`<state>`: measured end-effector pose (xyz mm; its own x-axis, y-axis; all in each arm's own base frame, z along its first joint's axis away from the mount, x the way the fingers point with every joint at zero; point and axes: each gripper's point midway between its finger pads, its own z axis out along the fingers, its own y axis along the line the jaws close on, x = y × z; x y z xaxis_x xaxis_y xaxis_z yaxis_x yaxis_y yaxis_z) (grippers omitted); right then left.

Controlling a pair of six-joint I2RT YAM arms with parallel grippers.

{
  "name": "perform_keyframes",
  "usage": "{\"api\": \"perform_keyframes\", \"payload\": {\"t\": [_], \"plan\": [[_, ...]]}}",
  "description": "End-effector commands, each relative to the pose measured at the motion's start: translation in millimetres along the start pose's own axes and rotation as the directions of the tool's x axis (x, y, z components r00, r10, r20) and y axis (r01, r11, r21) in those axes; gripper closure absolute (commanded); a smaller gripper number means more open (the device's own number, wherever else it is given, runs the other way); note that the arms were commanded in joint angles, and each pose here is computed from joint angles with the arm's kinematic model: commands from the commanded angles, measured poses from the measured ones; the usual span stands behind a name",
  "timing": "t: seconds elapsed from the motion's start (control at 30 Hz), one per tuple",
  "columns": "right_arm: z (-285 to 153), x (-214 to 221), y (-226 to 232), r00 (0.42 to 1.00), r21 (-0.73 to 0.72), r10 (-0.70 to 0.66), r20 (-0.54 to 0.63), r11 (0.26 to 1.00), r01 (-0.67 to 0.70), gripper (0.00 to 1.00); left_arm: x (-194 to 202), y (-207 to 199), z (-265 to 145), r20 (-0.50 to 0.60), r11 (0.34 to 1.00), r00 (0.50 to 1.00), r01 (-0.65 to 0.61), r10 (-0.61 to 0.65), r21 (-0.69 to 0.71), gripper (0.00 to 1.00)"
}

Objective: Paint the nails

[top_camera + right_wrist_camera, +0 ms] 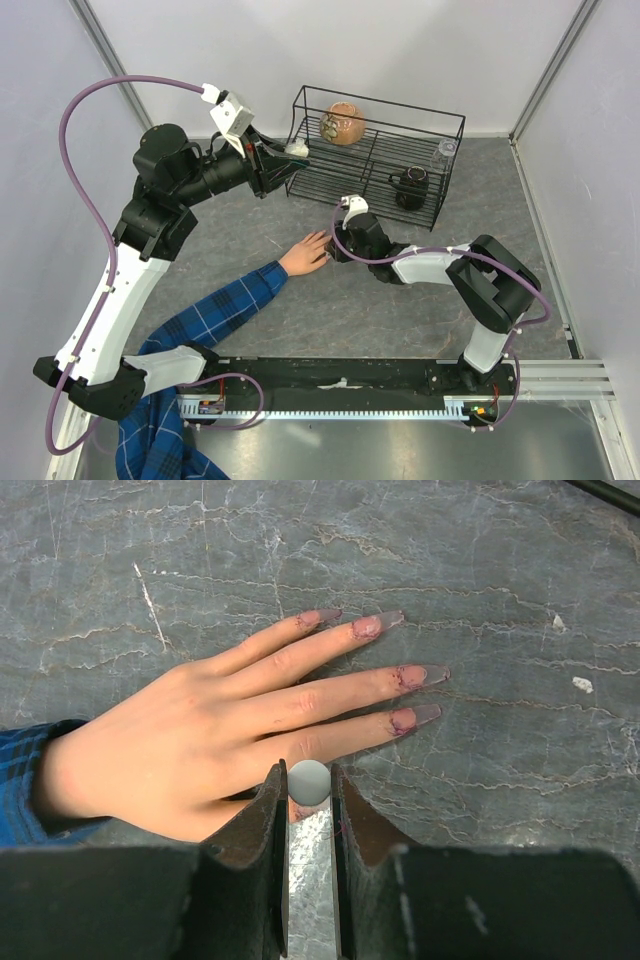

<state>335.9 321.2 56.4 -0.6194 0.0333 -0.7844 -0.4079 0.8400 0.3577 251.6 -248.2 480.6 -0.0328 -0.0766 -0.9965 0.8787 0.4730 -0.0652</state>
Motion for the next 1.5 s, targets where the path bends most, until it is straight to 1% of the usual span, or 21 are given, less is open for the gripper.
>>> {"api": "perform_keyframes", "payload": {"t": [0.0,0.3,0.53,1.07,1.3,1.47], "plan": [[-3,-15,1,0.999,0.002,0.023,0.047,1.000,-0.023,1.00,-11,-8,-2,0.032,0.999,0.999,-0.028,0.028,0.025,0.98],[4,-20,-7,0.998,0.025,0.020,0.051,0.999,-0.021,1.00,-13,-7,-3,0.032,0.999,0.999,-0.037,0.036,0.022,0.98],[5,-20,-5,0.999,0.012,0.013,0.043,1.000,-0.014,1.00,-12,-7,-3,0.030,0.999,0.999,-0.037,0.037,0.020,0.98],[-11,-16,12,0.999,-0.029,0.032,0.041,0.999,-0.031,1.00,-12,-10,-3,0.031,0.999,0.999,-0.035,0.034,0.031,0.98],[-9,-11,1,0.999,0.020,0.033,0.030,0.999,-0.034,1.00,-10,-10,-3,0.027,0.999,0.999,-0.035,0.035,0.029,0.98],[-2,-13,-1,0.999,0.029,0.030,0.029,0.999,-0.031,1.00,-11,-9,-4,0.030,0.999,0.999,-0.040,0.039,0.025,0.98]]}}
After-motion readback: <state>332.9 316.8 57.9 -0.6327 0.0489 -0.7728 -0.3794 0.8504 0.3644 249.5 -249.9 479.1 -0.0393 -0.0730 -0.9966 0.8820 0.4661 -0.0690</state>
